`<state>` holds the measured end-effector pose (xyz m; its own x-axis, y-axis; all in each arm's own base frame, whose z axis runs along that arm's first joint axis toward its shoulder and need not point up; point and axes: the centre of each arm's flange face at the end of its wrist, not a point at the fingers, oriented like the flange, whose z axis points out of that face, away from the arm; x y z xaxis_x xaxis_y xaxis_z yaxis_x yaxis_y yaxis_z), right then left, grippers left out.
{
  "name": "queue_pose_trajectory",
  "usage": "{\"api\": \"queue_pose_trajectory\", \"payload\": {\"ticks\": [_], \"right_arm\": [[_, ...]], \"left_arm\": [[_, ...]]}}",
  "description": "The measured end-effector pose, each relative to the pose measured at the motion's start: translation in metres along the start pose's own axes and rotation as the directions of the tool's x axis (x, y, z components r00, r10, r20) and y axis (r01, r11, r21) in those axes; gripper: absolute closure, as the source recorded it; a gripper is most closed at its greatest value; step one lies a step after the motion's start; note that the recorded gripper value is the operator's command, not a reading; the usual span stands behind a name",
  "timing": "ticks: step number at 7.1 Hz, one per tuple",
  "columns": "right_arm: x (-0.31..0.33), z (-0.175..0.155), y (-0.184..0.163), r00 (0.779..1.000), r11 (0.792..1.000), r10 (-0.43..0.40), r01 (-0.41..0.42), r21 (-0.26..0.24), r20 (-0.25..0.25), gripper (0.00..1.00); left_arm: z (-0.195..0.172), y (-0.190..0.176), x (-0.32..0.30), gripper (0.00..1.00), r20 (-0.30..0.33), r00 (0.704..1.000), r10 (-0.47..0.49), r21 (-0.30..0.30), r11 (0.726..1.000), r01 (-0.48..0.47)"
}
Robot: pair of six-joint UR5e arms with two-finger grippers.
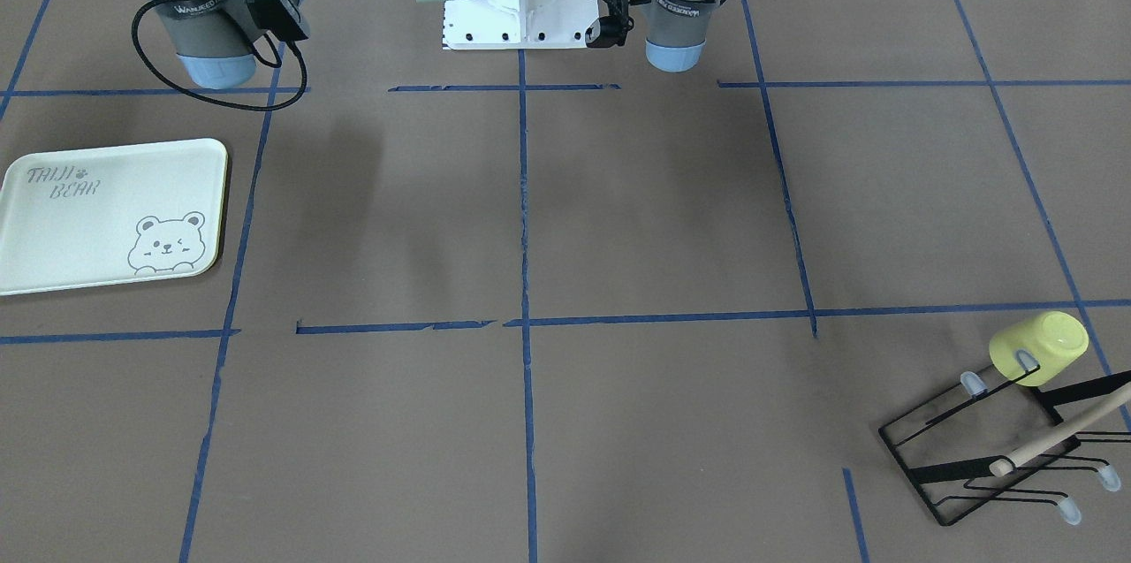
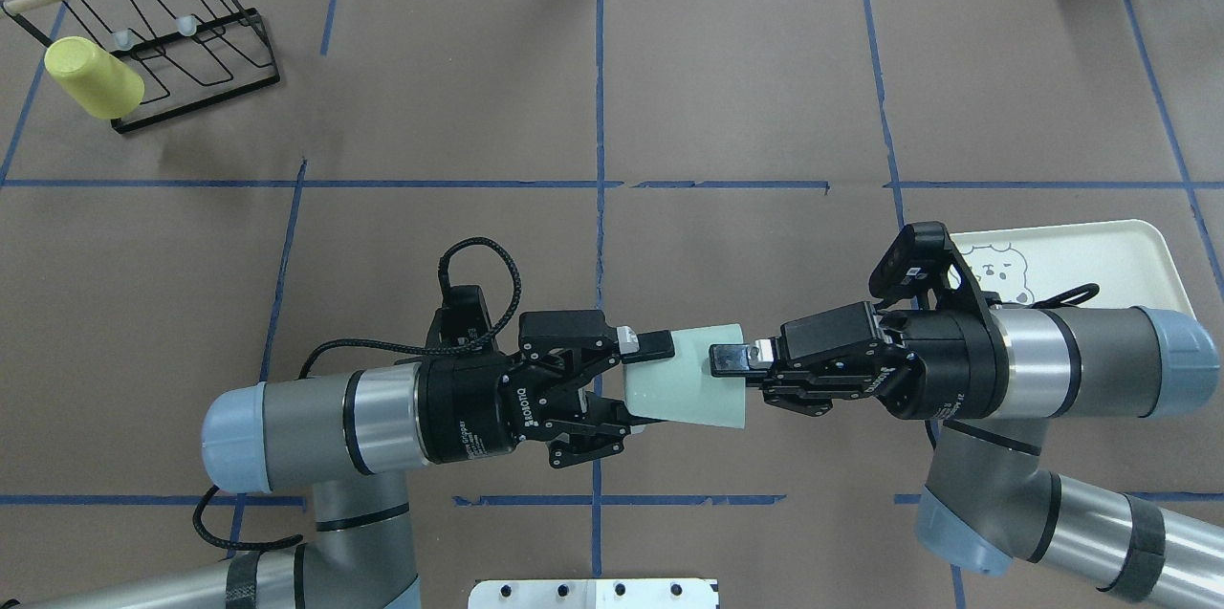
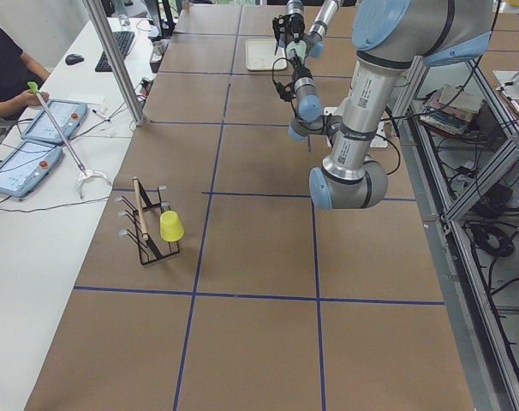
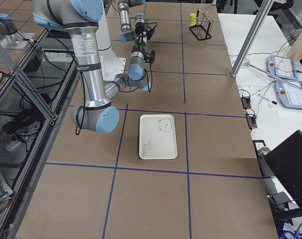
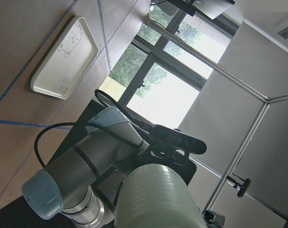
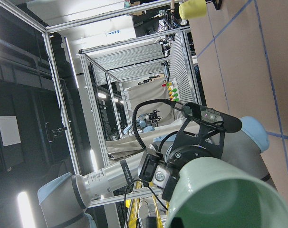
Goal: Left arm grabs green cup and hands to right arm on tray
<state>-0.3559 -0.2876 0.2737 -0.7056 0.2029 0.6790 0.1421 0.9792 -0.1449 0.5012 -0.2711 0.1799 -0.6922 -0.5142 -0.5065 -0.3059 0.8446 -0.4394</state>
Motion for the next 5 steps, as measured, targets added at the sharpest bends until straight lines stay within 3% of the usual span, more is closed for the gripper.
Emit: {"api": "queue_pose_trajectory", "payload": {"ticks": [1, 2, 5], "right_arm": [[0.0009, -0.0002, -0.0003, 1.000, 1.000, 0.001, -0.001, 0.001, -0.001, 0.97], [0.0020, -0.0003, -0.0008, 1.000, 1.000, 0.001, -0.001, 0.002, -0.002, 0.98], [0.0045, -0.0027, -0.0026, 1.000, 1.000, 0.002, -0.002, 0.008, -0.009, 1.00]], "left_arm": [[-0.0001, -0.0001, -0.0001, 0.15, 0.000, 1.000, 0.000, 0.001, 1.000, 0.000], [-0.0003, -0.0003, -0.0004, 0.00, 0.001, 1.000, 0.001, 0.002, 1.000, -0.001], [-0.0035, -0.0032, 0.0003, 0.00, -0.003, 1.000, 0.007, 0.013, 1.000, -0.007]]}}
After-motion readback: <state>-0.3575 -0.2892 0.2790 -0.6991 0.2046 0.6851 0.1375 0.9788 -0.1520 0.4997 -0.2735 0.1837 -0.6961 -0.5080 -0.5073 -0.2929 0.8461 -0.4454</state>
